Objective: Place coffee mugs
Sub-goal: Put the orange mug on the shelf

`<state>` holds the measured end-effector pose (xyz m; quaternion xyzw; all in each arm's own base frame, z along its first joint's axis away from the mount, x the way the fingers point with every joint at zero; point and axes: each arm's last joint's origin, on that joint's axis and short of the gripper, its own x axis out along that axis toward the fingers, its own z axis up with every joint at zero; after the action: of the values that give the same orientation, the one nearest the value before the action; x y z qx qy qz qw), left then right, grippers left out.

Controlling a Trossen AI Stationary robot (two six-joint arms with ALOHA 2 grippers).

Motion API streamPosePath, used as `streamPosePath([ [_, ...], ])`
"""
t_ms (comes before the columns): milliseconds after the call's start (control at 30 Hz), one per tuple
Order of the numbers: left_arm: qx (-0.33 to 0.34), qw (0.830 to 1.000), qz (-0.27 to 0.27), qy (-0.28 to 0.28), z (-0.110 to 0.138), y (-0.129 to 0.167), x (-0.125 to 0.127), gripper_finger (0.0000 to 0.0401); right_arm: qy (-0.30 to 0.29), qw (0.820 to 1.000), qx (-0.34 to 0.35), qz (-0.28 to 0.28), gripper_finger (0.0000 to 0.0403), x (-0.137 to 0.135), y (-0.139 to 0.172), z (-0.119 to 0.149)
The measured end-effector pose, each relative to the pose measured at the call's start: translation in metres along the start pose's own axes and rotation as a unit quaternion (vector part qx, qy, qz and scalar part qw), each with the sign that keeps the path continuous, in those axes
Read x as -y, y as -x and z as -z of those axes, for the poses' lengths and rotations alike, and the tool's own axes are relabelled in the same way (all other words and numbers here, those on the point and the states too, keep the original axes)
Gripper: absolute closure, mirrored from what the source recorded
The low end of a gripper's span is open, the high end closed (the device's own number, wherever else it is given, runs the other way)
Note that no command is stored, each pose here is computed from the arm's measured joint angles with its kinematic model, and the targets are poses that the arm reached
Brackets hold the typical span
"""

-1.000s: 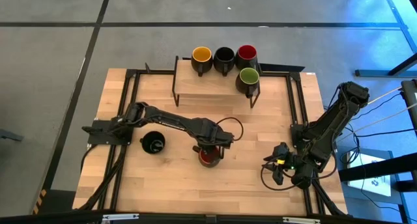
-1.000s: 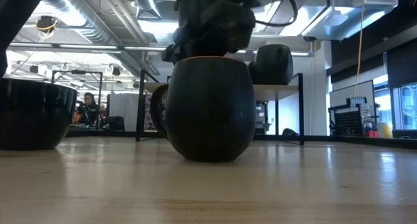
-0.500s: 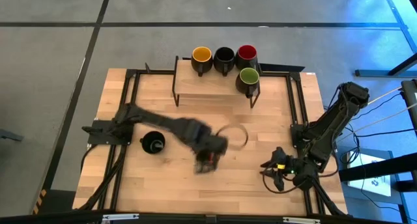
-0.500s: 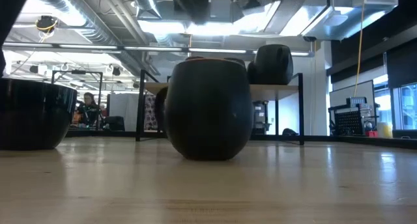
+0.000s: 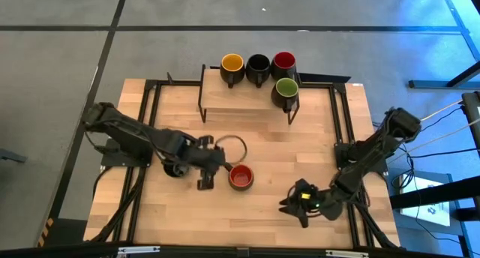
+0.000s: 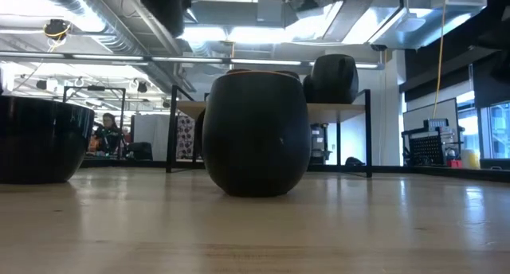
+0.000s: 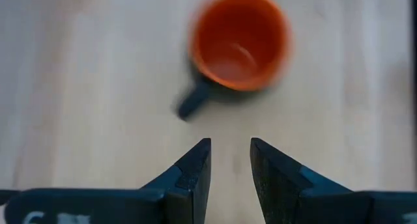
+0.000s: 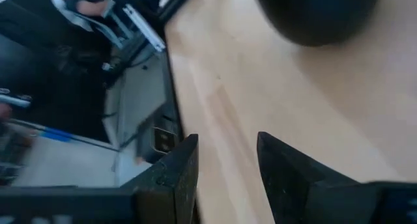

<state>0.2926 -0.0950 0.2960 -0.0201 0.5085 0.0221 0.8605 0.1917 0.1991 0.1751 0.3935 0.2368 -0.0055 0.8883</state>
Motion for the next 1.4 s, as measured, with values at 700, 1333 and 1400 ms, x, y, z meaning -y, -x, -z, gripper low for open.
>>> streamPosePath([
  [700,0.099,0.990,-0.001,0.105,0.039,-0.102,-0.039,0.0299,0.025,0.997,0.041,0.055,0.0260,0.015,-0.096,-0.055],
  [1333,0.082,0.990,0.073,0.087,0.047,-0.098,-0.007,0.0299,0.041,0.982,0.069,0.173,0.0260,0.049,-0.097,-0.095],
  [1400,0.084,0.989,0.084,0.085,0.046,-0.097,-0.006,0.0299,0.056,0.978,0.081,0.186,0.0260,0.051,-0.098,-0.097],
])
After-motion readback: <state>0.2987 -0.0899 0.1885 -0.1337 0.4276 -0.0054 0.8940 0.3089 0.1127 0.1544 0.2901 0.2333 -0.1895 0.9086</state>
